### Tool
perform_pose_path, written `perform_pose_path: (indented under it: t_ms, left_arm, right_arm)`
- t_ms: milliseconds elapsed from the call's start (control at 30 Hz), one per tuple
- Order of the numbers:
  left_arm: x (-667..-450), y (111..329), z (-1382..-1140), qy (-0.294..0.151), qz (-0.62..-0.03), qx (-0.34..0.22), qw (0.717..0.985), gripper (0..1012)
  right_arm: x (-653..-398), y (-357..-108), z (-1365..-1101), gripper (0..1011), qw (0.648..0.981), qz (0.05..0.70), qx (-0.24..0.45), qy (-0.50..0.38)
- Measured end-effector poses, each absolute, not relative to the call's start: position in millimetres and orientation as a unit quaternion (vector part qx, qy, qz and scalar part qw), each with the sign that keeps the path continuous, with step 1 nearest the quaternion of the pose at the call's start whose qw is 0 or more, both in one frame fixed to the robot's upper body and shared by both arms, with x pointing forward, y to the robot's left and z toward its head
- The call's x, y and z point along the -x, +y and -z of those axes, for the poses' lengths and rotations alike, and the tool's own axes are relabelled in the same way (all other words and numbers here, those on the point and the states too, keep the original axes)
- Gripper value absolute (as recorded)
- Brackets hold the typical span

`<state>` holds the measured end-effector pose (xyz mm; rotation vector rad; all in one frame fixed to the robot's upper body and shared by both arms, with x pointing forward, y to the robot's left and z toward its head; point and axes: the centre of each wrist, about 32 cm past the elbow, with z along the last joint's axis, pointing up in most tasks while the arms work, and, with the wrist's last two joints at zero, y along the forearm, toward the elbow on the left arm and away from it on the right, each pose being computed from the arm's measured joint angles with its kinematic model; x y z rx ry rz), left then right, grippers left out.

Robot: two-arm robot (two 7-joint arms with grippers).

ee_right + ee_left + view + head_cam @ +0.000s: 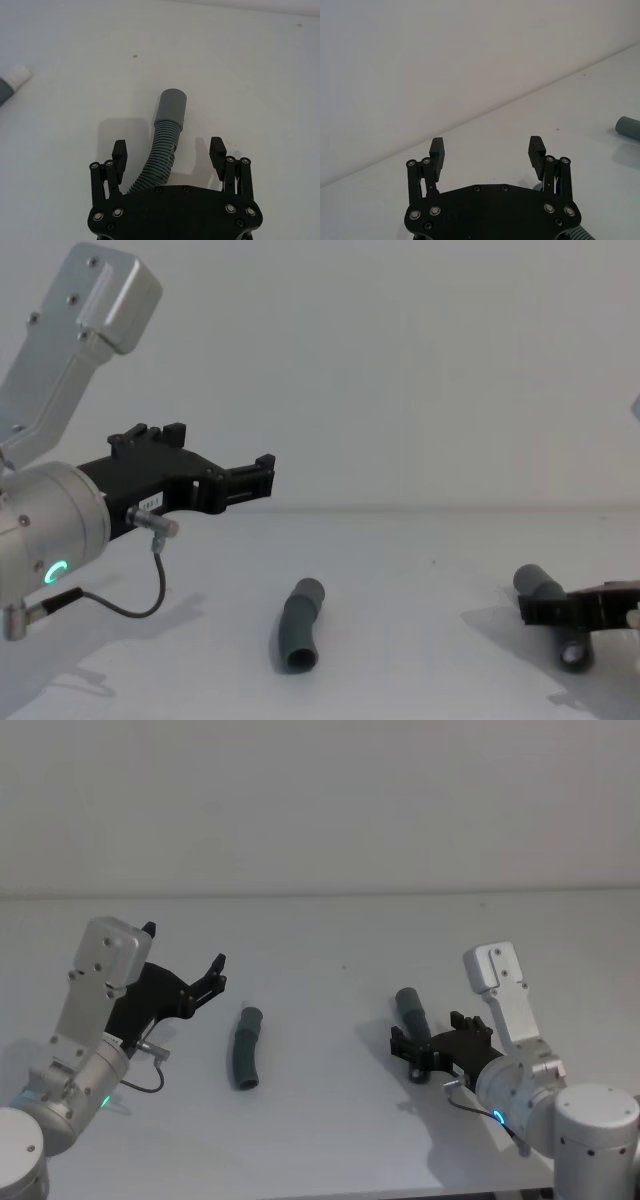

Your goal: Use both hands to pick up one end of the pipe from the table, align the ends, and insert them.

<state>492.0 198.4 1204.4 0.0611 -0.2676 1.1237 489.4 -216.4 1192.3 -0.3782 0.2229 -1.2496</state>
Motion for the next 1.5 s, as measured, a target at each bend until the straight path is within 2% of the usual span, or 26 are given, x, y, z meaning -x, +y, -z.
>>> perform_pose_path:
  t_ms: [533,667,833,900,1133,1167,1200,1300,1500]
  left_arm:
    - [-492.0,198.4,-1204.4,-0.126,-0.531,-0.029,0.837,1001]
    - [-492.0,198.4,-1204.4,-0.126,-0.531,-0.029,0.837,1001]
    - [-492.0,198.4,-1204.4,-0.126,-0.531,-0.029,0.837,1001]
    - [-492.0,198.4,-1204.4,-0.126,-0.531,-0.029,0.837,1001]
    - [-492.0,198.4,-1204.4,-0.126,-0.531,-0.029,0.837,1002]
    - [-492.0,198.4,-1204.4,-0.126,-0.531,-0.029,0.837,1001]
    - [-492.0,198.4,-1204.4,-0.126,-0.531,-0.029,0.837,1001]
    - [-492.0,198.4,-1204.4,-0.126,-0.531,-0.029,0.837,1002]
    - [-492.0,198.4,-1204.4,-0.126,-0.531,-0.029,0.837,1001]
  right_arm:
    - [-505.9,-211.1,-1192.2,992,0.776,0.586,0.193,0.131]
    - [-510.6,-210.6,-1192.9,916,0.771,0.590,0.197,0.140]
    - [-514.7,-210.8,-1194.1,771,0.766,0.593,0.200,0.147]
    - [-516.3,-211.1,-1194.3,670,0.764,0.594,0.201,0.149]
    - [-519.9,-211.3,-1195.1,472,0.761,0.596,0.204,0.154]
    - [-520.2,-211.3,-1195.3,472,0.761,0.597,0.205,0.154]
    - [-520.7,-211.2,-1195.4,406,0.760,0.597,0.205,0.155]
    - [-521.2,-211.0,-1195.4,322,0.760,0.597,0.206,0.156]
    - [-522.1,-210.8,-1195.3,290,0.759,0.597,0.207,0.159]
